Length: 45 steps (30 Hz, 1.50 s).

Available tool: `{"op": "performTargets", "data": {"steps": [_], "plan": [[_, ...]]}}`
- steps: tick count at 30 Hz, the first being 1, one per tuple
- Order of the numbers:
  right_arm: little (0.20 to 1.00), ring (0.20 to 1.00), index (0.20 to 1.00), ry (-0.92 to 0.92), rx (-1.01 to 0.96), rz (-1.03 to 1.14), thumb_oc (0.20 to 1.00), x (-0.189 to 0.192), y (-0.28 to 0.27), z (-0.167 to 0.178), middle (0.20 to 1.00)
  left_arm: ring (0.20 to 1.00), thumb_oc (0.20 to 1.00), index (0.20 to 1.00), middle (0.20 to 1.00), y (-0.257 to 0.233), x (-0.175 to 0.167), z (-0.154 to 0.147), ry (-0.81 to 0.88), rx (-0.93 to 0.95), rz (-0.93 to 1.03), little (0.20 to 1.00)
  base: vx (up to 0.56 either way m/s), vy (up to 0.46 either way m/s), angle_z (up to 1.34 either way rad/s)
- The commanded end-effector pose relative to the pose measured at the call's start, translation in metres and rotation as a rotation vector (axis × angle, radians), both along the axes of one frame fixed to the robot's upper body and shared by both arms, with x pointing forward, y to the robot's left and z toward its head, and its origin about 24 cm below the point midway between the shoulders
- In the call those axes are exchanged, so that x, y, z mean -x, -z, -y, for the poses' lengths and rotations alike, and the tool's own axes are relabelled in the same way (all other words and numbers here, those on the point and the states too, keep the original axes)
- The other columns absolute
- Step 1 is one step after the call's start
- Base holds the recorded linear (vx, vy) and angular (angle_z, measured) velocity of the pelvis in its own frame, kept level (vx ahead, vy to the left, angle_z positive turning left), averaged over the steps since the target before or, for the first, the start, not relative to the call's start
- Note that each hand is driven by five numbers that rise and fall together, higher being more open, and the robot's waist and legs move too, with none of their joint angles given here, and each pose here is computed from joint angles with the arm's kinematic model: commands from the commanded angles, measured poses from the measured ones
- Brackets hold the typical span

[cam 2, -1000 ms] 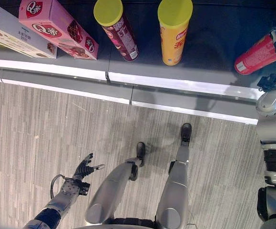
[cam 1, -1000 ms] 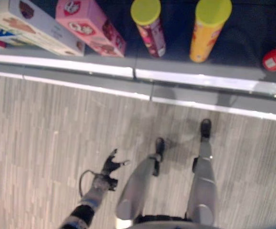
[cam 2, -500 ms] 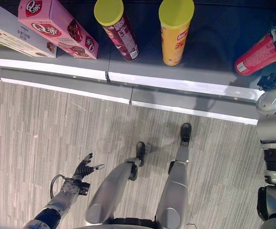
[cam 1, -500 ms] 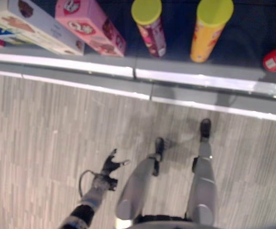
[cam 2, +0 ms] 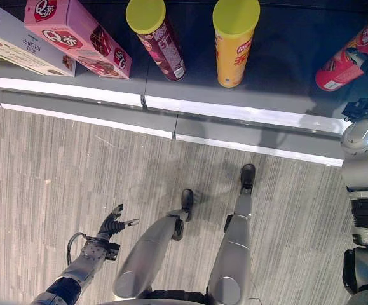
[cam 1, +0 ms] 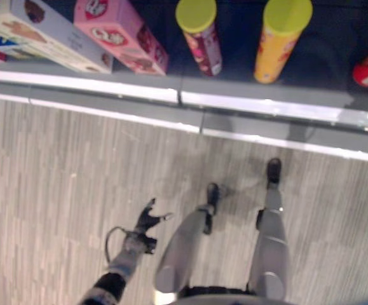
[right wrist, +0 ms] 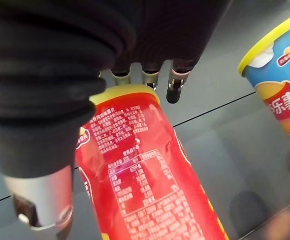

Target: Put the goods on the table back onto the shelves and tidy them up.

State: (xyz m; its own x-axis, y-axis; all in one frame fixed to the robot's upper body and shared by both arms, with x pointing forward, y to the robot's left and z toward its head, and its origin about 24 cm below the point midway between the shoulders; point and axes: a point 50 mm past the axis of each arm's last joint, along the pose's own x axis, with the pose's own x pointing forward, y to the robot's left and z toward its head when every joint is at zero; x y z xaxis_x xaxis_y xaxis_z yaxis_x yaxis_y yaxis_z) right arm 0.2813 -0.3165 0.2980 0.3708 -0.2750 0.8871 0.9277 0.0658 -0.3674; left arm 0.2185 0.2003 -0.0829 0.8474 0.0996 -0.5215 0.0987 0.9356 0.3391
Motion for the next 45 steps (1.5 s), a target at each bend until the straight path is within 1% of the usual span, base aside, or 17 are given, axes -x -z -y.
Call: {"op": "performTargets", "data": {"steps": [1,7,13,15,23,24,25,26,27,28,29,31,37,45], "plan": [[1.0,1.0,1.0,-0.023,0.109,0.149,1.0,0.015,-0.039,-0.014,1.0,1.0,1.0,1.0,1.0,0.009,0.019,-0.018,-0.052,-0.05,-0.054,1.0,0.0,0.0,0.0],[1.0,1.0,1.0,-0.057,0.104,0.195,1.0,0.021,-0.039,-0.02,1.0,1.0,1.0,1.0,1.0,0.01,0.018,-0.018,-0.055,-0.059,-0.06,1.0,0.0,0.0,0.0],[1.0,1.0,1.0,-0.168,0.072,0.351,1.0,0.043,-0.035,-0.035,1.0,1.0,1.0,1.0,1.0,0.013,0.018,-0.015,-0.077,-0.051,-0.07,1.0,0.0,0.0,0.0],[1.0,1.0,1.0,-0.178,0.057,0.376,1.0,0.048,-0.032,-0.035,1.0,1.0,1.0,1.0,1.0,0.014,0.019,-0.015,-0.081,-0.052,-0.074,1.0,0.0,0.0,0.0],[1.0,1.0,1.0,-0.3,-0.089,0.476,1.0,0.065,-0.005,-0.041,1.0,1.0,1.0,1.0,1.0,0.018,0.022,-0.012,-0.111,-0.055,-0.093,1.0,0.0,0.0,0.0],[1.0,1.0,1.0,-0.363,-0.165,0.477,1.0,0.066,0.007,-0.042,1.0,1.0,1.0,1.0,1.0,0.019,0.023,-0.01,-0.119,-0.045,-0.095,1.0,0.0,0.0,0.0],[1.0,1.0,1.0,-0.362,-0.166,0.477,1.0,0.066,0.007,-0.042,1.0,1.0,1.0,1.0,1.0,0.019,0.023,-0.01,-0.119,-0.046,-0.095,1.0,0.03,-0.013,-0.01],[1.0,1.0,1.0,-0.486,-0.281,0.437,1.0,0.063,0.026,-0.044,1.0,1.0,1.0,1.0,1.0,0.02,0.024,-0.01,-0.135,-0.035,-0.096,1.0,0.0,0.0,0.0],[1.0,1.0,1.0,-0.487,-0.282,0.438,1.0,0.064,0.026,-0.044,1.0,1.0,1.0,1.0,1.0,0.02,0.023,-0.011,-0.135,-0.036,-0.095,1.0,0.01,-0.01,-0.04],[1.0,1.0,1.0,-0.524,-0.324,0.425,1.0,0.062,0.033,-0.044,1.0,1.0,1.0,1.0,1.0,0.019,0.024,-0.012,-0.139,-0.034,-0.094,1.0,0.01,-0.02,-0.05],[1.0,1.0,1.0,-0.6,-0.423,0.343,1.0,0.056,0.052,-0.044,1.0,1.0,1.0,1.0,1.0,0.02,0.026,-0.015,-0.146,-0.034,-0.106,1.0,0.01,-0.024,-0.07],[1.0,1.0,1.0,-0.621,-0.503,0.251,1.0,0.047,0.071,-0.043,1.0,1.0,1.0,1.0,1.0,0.021,0.027,-0.019,-0.149,-0.043,-0.112,1.0,0.01,-0.019,-0.08],[1.0,1.0,1.0,-0.629,-0.584,0.135,1.0,0.04,0.096,-0.042,1.0,1.0,1.0,1.0,1.0,0.022,0.031,-0.022,-0.157,-0.04,-0.118,1.0,0.0,-0.014,-0.04],[1.0,1.0,1.0,-0.59,-0.626,0.1,1.0,0.024,0.101,-0.035,1.0,1.0,1.0,1.0,1.0,0.021,0.03,-0.021,-0.132,-0.046,-0.114,1.0,0.0,-0.006,-0.01]]}}
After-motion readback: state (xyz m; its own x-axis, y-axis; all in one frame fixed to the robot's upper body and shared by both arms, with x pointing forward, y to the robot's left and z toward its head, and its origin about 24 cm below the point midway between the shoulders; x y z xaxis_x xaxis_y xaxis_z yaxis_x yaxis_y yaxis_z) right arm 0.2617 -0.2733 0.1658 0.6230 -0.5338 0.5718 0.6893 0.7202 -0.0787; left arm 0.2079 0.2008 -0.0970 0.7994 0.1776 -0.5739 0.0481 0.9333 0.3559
